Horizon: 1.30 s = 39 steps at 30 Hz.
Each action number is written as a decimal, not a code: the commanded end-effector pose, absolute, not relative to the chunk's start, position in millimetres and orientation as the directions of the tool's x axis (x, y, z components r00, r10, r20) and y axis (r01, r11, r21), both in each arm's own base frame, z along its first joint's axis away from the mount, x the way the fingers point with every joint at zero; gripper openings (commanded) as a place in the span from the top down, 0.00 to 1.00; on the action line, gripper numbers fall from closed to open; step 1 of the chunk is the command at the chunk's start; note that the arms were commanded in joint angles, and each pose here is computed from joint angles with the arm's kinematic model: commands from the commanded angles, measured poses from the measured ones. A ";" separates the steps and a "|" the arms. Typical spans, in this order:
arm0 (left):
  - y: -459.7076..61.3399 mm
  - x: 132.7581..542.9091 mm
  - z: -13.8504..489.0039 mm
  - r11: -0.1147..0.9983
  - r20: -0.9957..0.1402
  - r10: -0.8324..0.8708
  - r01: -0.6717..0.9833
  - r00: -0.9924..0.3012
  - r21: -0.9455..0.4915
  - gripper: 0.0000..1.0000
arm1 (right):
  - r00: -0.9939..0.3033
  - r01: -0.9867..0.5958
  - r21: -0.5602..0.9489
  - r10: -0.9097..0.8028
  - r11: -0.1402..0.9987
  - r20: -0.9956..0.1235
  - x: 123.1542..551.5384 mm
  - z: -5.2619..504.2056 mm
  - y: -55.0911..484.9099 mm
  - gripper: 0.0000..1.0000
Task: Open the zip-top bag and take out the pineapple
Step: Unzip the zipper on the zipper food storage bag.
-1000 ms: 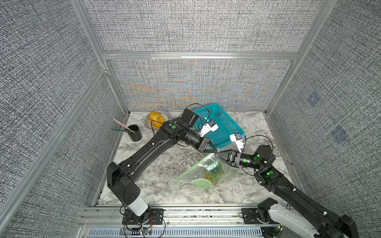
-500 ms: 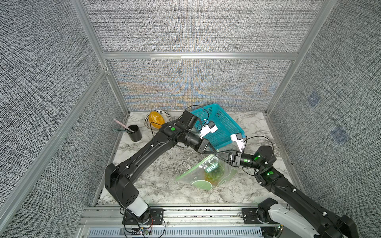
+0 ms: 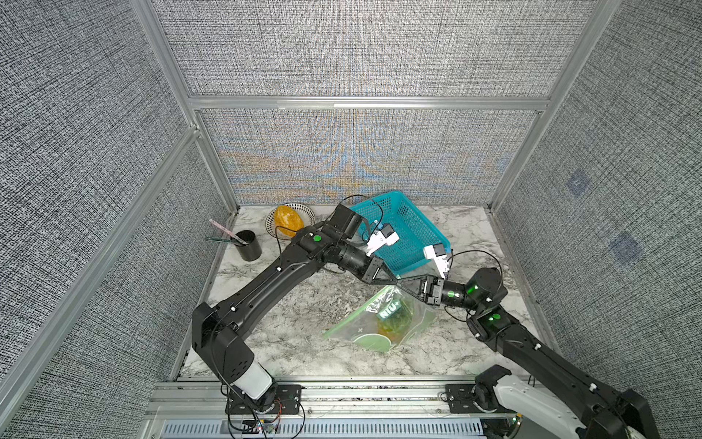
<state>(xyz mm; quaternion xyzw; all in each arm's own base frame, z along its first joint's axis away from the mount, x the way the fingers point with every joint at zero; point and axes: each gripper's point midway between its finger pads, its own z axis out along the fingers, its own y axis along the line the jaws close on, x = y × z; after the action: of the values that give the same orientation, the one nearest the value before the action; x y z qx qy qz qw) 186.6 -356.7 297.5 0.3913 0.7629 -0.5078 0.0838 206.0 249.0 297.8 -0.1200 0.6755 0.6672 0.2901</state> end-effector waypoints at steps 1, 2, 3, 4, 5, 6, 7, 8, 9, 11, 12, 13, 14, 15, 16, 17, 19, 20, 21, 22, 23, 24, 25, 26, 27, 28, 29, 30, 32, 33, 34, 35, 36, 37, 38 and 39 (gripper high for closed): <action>-354.9 177.9 298.8 0.155 -0.513 0.528 0.671 -0.677 -0.725 0.91 | -0.756 -0.601 0.796 0.271 0.070 -0.595 211.1 315.1 247.3 1.00; -354.1 176.8 298.1 0.156 -0.512 0.530 0.671 -0.676 -0.725 0.90 | -0.755 -0.599 0.797 0.277 0.077 -0.594 212.2 314.9 246.8 1.00; -352.9 176.4 296.9 0.159 -0.509 0.532 0.670 -0.677 -0.725 0.90 | -0.755 -0.595 0.799 0.283 0.083 -0.591 213.3 314.1 246.1 1.00; -351.6 175.2 296.6 0.161 -0.508 0.532 0.670 -0.677 -0.724 0.89 | -0.751 -0.594 0.799 0.293 0.088 -0.591 214.5 314.4 245.1 1.00; -350.1 173.4 296.2 0.162 -0.509 0.534 0.672 -0.675 -0.722 0.89 | -0.748 -0.594 0.799 0.301 0.092 -0.591 215.2 314.9 244.2 1.00; -348.7 172.3 295.4 0.164 -0.507 0.536 0.673 -0.675 -0.722 0.88 | -0.746 -0.591 0.801 0.310 0.099 -0.589 216.5 314.4 243.2 1.00; -347.5 171.2 294.3 0.167 -0.506 0.537 0.673 -0.675 -0.720 0.88 | -0.741 -0.592 0.799 0.321 0.103 -0.590 217.2 316.0 241.9 1.00; -345.8 170.0 293.5 0.170 -0.504 0.538 0.672 -0.676 -0.720 0.87 | -0.739 -0.589 0.801 0.330 0.109 -0.588 218.2 315.0 240.7 1.00; -344.9 169.1 292.9 0.172 -0.503 0.539 0.673 -0.676 -0.720 0.87 | -0.735 -0.589 0.800 0.337 0.112 -0.589 218.8 315.6 239.8 1.00; -343.4 167.4 291.8 0.172 -0.501 0.540 0.671 -0.676 -0.721 0.86 | -0.729 -0.588 0.801 0.352 0.117 -0.587 220.3 316.1 237.8 1.00; -342.8 167.0 291.4 0.173 -0.499 0.540 0.670 -0.677 -0.721 0.86 | -0.727 -0.588 0.801 0.357 0.117 -0.586 220.6 316.2 237.3 1.00; -342.3 166.6 290.8 0.175 -0.497 0.541 0.669 -0.678 -0.722 0.86 | -0.725 -0.587 0.801 0.364 0.116 -0.585 221.0 317.1 236.6 1.00; -342.0 165.7 290.7 0.174 -0.497 0.542 0.669 -0.678 -0.722 0.86 | -0.723 -0.586 0.802 0.370 0.118 -0.583 222.0 317.3 235.9 1.00; -341.5 165.6 290.7 0.175 -0.497 0.541 0.669 -0.678 -0.722 0.86 | -0.720 -0.587 0.801 0.375 0.118 -0.584 222.4 318.1 235.5 1.00; -341.2 164.9 289.8 0.176 -0.495 0.543 0.668 -0.679 -0.723 0.86 | -0.720 -0.587 0.801 0.377 0.118 -0.583 222.7 318.6 235.3 1.00; -340.6 164.3 289.5 0.176 -0.494 0.543 0.667 -0.679 -0.724 0.86 | -0.717 -0.588 0.800 0.381 0.119 -0.584 223.3 319.8 234.9 1.00; -339.7 163.1 288.2 0.177 -0.491 0.544 0.665 -0.680 -0.726 0.86 | -0.714 -0.589 0.799 0.385 0.120 -0.584 223.5 320.9 234.4 1.00; -338.8 162.4 287.9 0.178 -0.490 0.544 0.664 -0.681 -0.726 0.86 | -0.711 -0.590 0.798 0.387 0.123 -0.586 223.5 321.8 233.8 1.00; -338.1 161.5 287.7 0.179 -0.489 0.545 0.665 -0.681 -0.726 0.86 | -0.708 -0.591 0.796 0.391 0.130 -0.589 224.5 321.9 232.5 1.00; -336.9 160.8 287.5 0.181 -0.488 0.545 0.664 -0.682 -0.725 0.86 | -0.704 -0.589 0.796 0.396 0.136 -0.589 225.1 322.5 231.1 1.00; -336.1 159.7 287.5 0.181 -0.488 0.546 0.665 -0.681 -0.724 0.86 | -0.700 -0.588 0.796 0.402 0.142 -0.589 225.7 322.4 229.2 1.00; -335.1 159.6 287.4 0.184 -0.489 0.546 0.667 -0.680 -0.722 0.86 | -0.697 -0.587 0.796 0.410 0.146 -0.589 226.4 322.6 227.3 1.00; -334.3 158.9 287.2 0.186 -0.489 0.548 0.669 -0.679 -0.720 0.86 | -0.692 -0.585 0.797 0.418 0.152 -0.588 227.3 322.4 225.0 1.00; -333.1 159.3 286.5 0.192 -0.488 0.548 0.669 -0.680 -0.718 0.86 | -0.690 -0.582 0.798 0.424 0.157 -0.587 228.2 321.7 222.9 1.00; -332.9 159.2 285.8 0.194 -0.486 0.549 0.669 -0.680 -0.717 0.86 | -0.687 -0.579 0.799 0.430 0.162 -0.586 229.0 321.2 221.1 1.00; -332.2 159.0 285.8 0.196 -0.485 0.549 0.669 -0.681 -0.717 0.86 | -0.687 -0.575 0.801 0.435 0.166 -0.583 229.6 319.8 219.4 1.00; -331.6 158.3 286.4 0.196 -0.485 0.549 0.669 -0.681 -0.717 0.86 | -0.682 -0.575 0.801 0.441 0.169 -0.583 230.4 320.1 217.8 1.00; -331.4 157.8 285.9 0.196 -0.482 0.550 0.667 -0.682 -0.719 0.86 | -0.681 -0.572 0.802 0.446 0.172 -0.581 231.2 319.9 216.3 1.00; -330.1 156.7 285.7 0.198 -0.480 0.552 0.666 -0.682 -0.719 0.86 | -0.673 -0.569 0.802 0.457 0.183 -0.582 233.6 320.5 213.2 1.00; -329.3 156.0 284.8 0.200 -0.477 0.554 0.665 -0.683 -0.719 0.86 | -0.670 -0.565 0.803 0.463 0.189 -0.580 235.0 320.1 211.6 1.00; -328.2 155.3 283.8 0.203 -0.475 0.556 0.666 -0.682 -0.718 0.86 | -0.666 -0.563 0.803 0.468 0.196 -0.581 236.2 319.9 209.8 1.00; -326.8 153.8 283.1 0.207 -0.473 0.559 0.666 -0.681 -0.716 0.86 | -0.660 -0.563 0.801 0.474 0.203 -0.583 237.7 320.6 207.8 1.00; -325.4 153.2 282.0 0.211 -0.470 0.560 0.665 -0.683 -0.716 0.86 | -0.656 -0.559 0.802 0.478 0.210 -0.583 239.1 320.3 206.1 1.00; -323.4 151.7 280.9 0.215 -0.467 0.562 0.666 -0.683 -0.714 0.86 | -0.652 -0.557 0.802 0.484 0.217 -0.584 240.3 320.0 204.2 1.00; -321.8 150.1 280.0 0.218 -0.465 0.564 0.666 -0.682 -0.713 0.86 | -0.648 -0.555 0.802 0.489 0.222 -0.584 241.2 319.5 202.5 1.00; -320.2 149.0 278.9 0.222 -0.462 0.566 0.666 -0.682 -0.712 0.86 | -0.647 -0.552 0.803 0.491 0.226 -0.583 241.9 318.5 201.5 1.00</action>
<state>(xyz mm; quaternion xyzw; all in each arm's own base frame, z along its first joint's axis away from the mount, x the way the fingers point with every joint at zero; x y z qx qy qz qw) 156.5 -328.5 284.0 0.3936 0.7738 -0.4920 0.0655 232.9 209.2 315.2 -0.0399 0.6644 0.6349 0.3924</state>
